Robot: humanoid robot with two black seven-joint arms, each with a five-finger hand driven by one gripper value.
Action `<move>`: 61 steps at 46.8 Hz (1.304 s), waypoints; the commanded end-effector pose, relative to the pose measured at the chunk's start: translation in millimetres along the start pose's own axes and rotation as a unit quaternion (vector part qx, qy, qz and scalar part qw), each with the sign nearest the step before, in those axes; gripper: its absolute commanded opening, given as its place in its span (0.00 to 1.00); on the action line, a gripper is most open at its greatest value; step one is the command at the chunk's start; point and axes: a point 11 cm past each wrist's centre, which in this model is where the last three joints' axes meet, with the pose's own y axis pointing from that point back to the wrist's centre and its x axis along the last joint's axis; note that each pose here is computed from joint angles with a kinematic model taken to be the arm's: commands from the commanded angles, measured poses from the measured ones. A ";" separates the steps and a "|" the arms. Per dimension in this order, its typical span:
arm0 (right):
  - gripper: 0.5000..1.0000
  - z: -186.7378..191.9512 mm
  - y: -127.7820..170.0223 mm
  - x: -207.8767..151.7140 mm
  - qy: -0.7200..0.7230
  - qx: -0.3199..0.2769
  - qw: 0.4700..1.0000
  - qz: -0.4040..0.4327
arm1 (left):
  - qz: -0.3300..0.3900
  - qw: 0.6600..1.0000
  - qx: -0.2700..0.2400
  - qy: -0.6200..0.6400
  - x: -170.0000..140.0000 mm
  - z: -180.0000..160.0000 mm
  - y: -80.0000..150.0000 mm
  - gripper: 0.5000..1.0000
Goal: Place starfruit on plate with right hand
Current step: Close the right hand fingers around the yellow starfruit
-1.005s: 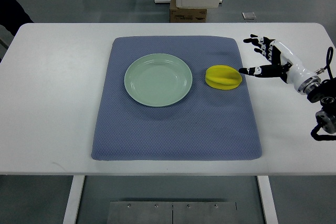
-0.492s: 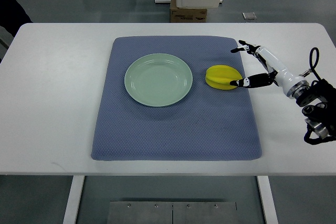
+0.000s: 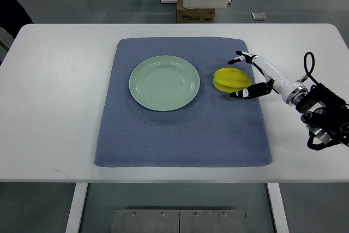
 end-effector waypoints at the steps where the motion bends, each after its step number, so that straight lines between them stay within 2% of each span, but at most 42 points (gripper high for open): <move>1: 1.00 1.2 -3.0 -0.6 0.009 -0.003 1.000 -0.002 | 0.000 1.000 0.000 0.000 0.0 -0.1 0.0 1.00; 19: 1.00 10.0 -7.0 -1.6 0.027 -0.020 0.999 -0.002 | 0.000 1.000 0.000 0.000 0.0 -0.1 0.0 1.00; 30: 0.96 12.3 -6.2 -3.9 0.031 -0.026 0.999 -0.007 | 0.000 1.000 0.000 0.000 0.0 -0.1 0.0 1.00; 35: 0.77 13.7 -5.4 -4.3 0.049 -0.030 0.998 -0.021 | 0.000 1.000 0.000 0.000 0.0 -0.1 0.0 1.00; 37: 0.66 13.0 -5.8 -5.4 0.053 -0.029 0.998 -0.025 | 0.000 1.000 0.000 0.000 0.0 -0.1 0.0 1.00; 41: 0.32 11.0 -7.0 -4.7 0.055 -0.026 0.998 -0.027 | 0.000 1.000 0.000 0.000 0.0 -0.1 0.0 1.00; 44: 0.02 10.5 -7.3 -4.3 0.054 -0.026 0.998 -0.027 | 0.000 1.000 0.000 0.000 0.0 -0.1 0.0 1.00; 61: 0.00 1.8 -12.2 6.8 0.018 -0.018 1.000 -0.001 | 0.000 1.000 0.000 -0.001 0.0 -0.1 0.0 1.00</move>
